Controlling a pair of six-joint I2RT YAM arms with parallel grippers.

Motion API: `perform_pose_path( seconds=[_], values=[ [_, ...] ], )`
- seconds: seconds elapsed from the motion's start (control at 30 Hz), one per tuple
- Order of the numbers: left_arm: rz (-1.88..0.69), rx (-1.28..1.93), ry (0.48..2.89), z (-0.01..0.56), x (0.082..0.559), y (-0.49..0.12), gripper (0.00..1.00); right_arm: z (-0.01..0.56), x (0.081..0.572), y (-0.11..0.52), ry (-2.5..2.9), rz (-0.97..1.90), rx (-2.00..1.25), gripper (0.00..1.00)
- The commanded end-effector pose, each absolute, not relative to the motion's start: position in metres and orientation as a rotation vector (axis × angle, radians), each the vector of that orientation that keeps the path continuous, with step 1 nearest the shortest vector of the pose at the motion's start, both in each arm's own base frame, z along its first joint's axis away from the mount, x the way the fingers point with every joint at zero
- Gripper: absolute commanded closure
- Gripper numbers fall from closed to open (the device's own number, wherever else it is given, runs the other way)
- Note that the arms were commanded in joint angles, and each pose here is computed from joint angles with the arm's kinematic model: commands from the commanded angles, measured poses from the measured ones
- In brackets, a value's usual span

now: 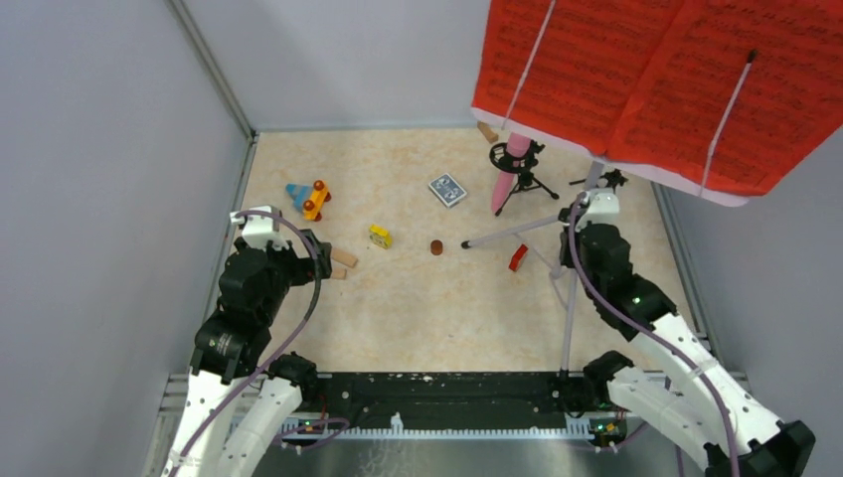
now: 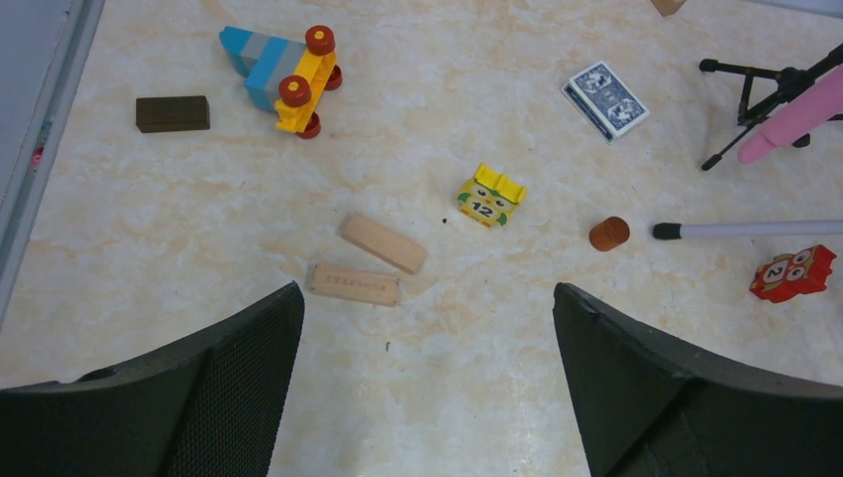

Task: Pack up the instrument practice props

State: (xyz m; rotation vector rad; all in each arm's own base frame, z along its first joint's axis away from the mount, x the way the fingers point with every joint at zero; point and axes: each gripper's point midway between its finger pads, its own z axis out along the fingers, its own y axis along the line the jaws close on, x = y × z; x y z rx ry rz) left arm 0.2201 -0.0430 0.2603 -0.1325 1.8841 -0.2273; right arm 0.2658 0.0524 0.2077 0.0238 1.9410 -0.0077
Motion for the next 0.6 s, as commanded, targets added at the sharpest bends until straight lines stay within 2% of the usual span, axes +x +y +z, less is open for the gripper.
perform_pose_path(
  seconds=[0.0, 0.3, 0.57],
  values=[
    [-0.239, -0.140, 1.859, 0.265, 0.225, -0.044, 0.01, 0.298, 0.282, 0.112, 1.650, 0.242, 0.095, 1.00],
    [-0.239, -0.145, 1.856, 0.265, 0.225, -0.044, 0.01, 0.283, 0.259, 0.115, 1.698, 0.145, 0.285, 1.00],
    [-0.238, -0.144, 1.857, 0.265, 0.225, -0.044, 0.01, 0.279, 0.250, 0.142, 1.735, 0.222, 0.297, 1.00]
  ],
)
